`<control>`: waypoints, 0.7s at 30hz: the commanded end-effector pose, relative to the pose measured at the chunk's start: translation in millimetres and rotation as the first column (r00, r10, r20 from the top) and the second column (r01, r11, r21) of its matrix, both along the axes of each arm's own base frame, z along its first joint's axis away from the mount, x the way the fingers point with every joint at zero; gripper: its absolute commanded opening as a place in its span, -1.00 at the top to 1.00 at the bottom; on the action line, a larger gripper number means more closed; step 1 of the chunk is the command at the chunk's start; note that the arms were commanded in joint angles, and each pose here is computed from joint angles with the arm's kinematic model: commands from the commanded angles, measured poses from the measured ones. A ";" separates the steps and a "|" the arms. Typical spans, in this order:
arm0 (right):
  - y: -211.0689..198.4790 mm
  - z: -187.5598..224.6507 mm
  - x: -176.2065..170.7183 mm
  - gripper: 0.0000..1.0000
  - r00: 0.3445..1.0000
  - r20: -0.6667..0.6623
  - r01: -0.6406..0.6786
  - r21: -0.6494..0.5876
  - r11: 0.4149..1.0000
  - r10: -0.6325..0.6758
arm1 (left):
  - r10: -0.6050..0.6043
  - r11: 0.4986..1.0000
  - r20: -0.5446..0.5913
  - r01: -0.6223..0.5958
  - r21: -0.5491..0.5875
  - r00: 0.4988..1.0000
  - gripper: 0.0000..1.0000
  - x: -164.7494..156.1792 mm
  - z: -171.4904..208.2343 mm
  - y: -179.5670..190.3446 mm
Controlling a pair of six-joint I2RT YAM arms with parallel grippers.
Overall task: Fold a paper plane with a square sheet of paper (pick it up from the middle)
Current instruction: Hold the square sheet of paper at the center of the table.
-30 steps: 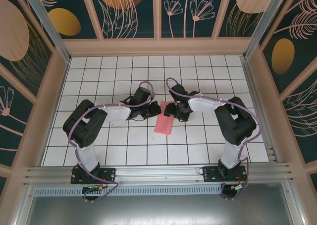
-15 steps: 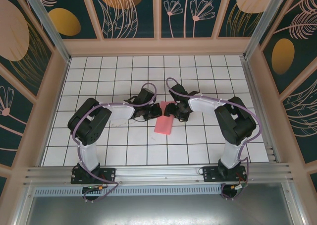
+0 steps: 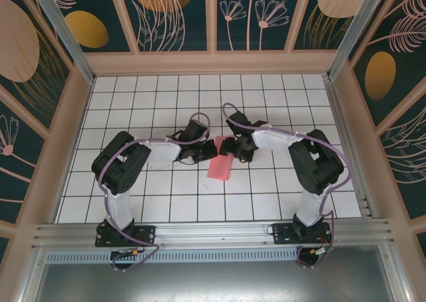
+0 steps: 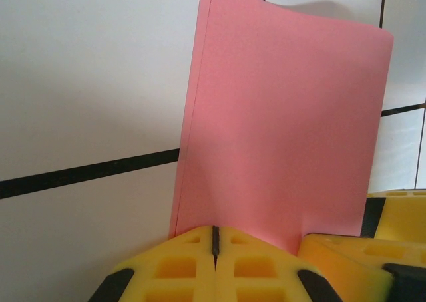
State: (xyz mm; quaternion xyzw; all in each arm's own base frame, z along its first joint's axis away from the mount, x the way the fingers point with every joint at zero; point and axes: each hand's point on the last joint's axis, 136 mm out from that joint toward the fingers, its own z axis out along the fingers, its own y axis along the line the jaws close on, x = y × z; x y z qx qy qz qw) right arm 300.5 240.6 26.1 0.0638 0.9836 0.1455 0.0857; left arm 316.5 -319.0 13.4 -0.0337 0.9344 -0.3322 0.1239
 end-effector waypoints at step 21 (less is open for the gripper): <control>24.0 58.4 -8.0 1.00 0.987 0.131 -0.006 0.610 0.793 -0.094 | 0.003 0.995 -0.090 0.006 0.101 0.996 1.00 -25.0 -36.6 20.0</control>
